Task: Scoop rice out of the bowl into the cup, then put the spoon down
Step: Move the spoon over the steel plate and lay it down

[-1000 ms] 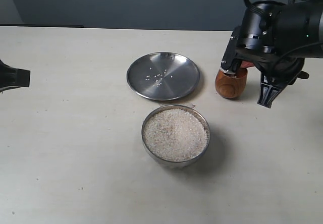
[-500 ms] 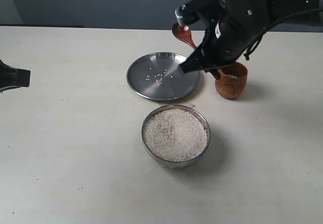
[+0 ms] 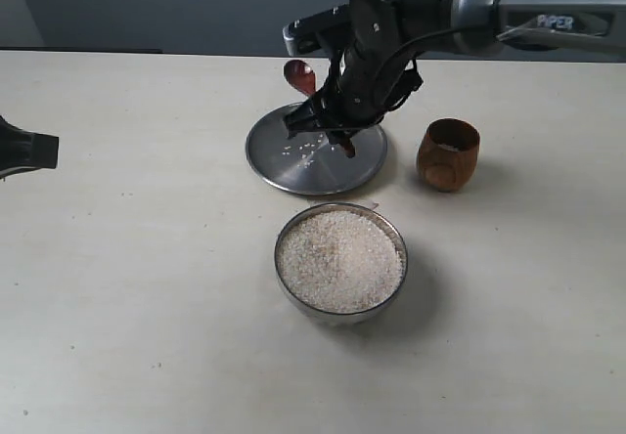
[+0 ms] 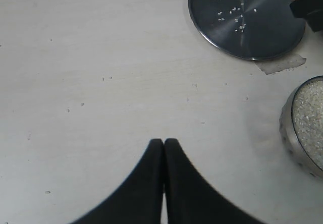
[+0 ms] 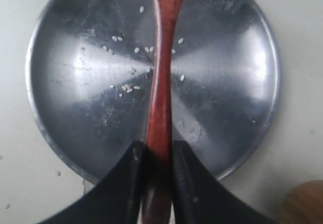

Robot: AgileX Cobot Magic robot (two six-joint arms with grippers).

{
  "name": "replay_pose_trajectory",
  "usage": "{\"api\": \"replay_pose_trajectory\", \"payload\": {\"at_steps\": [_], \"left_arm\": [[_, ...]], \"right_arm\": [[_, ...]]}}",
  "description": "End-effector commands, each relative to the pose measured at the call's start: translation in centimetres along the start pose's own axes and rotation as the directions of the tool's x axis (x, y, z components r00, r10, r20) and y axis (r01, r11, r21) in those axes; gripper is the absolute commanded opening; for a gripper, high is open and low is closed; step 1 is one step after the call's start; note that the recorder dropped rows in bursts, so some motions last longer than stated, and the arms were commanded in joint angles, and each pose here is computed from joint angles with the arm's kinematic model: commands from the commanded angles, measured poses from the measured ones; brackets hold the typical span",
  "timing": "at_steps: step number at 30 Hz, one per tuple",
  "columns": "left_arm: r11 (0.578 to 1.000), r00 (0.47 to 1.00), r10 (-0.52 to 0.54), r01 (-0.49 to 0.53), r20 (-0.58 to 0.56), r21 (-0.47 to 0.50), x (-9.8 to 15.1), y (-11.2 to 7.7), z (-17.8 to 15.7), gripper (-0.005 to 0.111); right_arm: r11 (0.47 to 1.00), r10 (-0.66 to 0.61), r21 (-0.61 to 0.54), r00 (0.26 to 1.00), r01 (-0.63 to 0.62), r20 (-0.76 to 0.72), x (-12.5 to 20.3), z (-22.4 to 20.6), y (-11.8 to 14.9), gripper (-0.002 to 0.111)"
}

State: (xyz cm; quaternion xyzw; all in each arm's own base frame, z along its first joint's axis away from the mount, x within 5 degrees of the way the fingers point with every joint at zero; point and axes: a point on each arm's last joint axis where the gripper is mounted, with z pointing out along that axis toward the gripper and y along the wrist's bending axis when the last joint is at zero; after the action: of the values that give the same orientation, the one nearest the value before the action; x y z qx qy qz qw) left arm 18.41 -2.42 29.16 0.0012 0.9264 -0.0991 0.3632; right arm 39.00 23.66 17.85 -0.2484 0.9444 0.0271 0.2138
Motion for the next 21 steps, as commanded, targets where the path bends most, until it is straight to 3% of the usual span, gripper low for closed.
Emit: {"api": "replay_pose_trajectory", "payload": {"at_steps": [1,9,15,21], "left_arm": [[1.000,1.000,0.000,0.000,0.011,0.003,-0.2,-0.1,0.0,0.000],[1.000,1.000,0.000,0.000,0.011,0.003,-0.2,-0.1,0.0,0.000],[1.000,1.000,0.000,0.000,0.011,0.003,-0.2,-0.1,0.0,0.000],[1.000,1.000,0.000,0.000,0.011,0.003,-0.2,-0.1,0.0,0.000]], "right_arm": [[1.000,-0.006,-0.002,0.999,0.006,-0.038,0.4,2.4,0.1,-0.001],[1.000,-0.009,-0.006,0.999,0.008,-0.033,0.5,4.2,0.3,0.000],[1.000,-0.015,-0.004,1.000,0.015,0.008,0.2,4.2,0.3,0.034],[0.999,-0.040,0.014,0.998,0.040,0.057,-0.4,3.5,0.1,0.040]]}}
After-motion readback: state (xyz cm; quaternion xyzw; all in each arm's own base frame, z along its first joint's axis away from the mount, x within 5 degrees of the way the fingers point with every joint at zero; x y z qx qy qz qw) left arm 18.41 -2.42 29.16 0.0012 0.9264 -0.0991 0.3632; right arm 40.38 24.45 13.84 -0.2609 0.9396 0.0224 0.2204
